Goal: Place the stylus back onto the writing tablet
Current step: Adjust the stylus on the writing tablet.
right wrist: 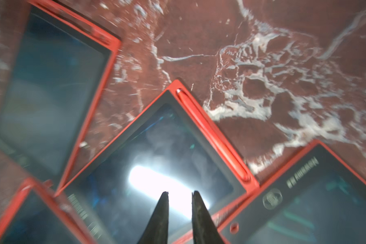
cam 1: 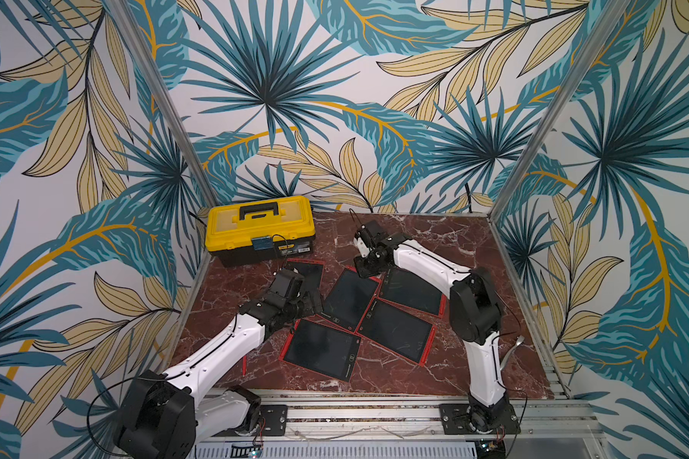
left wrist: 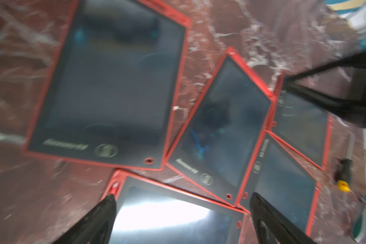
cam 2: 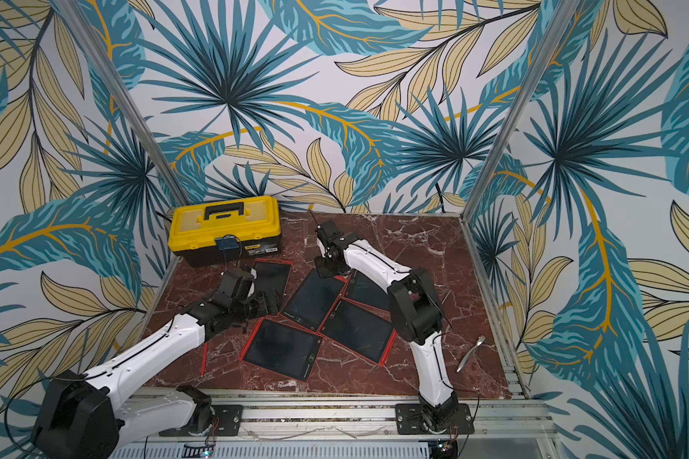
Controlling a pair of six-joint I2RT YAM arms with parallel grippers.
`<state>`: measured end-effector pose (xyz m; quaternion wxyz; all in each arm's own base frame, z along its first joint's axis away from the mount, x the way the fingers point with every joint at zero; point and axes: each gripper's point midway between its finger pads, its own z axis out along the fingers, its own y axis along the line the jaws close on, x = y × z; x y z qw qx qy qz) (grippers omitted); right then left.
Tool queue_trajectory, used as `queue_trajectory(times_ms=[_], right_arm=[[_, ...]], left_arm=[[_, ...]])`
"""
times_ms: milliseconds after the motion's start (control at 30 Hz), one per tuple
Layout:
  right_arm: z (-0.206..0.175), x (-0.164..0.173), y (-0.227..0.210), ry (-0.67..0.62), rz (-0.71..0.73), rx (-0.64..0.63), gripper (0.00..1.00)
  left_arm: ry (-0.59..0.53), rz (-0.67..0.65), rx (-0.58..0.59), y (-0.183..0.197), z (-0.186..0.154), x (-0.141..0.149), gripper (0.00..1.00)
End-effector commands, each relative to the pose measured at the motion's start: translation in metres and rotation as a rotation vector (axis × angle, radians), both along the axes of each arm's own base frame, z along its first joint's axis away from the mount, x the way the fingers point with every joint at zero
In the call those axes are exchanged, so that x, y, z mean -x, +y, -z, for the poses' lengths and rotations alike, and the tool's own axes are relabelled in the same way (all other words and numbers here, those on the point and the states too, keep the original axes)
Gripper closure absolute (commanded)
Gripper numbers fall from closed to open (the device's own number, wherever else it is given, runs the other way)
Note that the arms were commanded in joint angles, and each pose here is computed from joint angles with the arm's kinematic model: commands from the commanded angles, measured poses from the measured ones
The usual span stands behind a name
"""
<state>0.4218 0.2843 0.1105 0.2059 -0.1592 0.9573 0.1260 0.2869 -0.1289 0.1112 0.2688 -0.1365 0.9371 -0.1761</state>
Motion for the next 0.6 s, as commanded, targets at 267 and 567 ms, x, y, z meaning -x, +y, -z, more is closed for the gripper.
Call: queue_trajectory(times_ms=[267, 567], right_arm=[[-0.066, 0.082, 0.014, -0.017, -0.114, -0.388, 0.49], [-0.079, 0.118, 0.02, -0.024, -0.179, -0.6, 0.27]], left_arm=[[0.216, -0.309, -0.128, 0.075, 0.019, 0.037, 0.03], [0.446, -0.48, -0.185, 0.116, 0.045, 0.079, 0.05]])
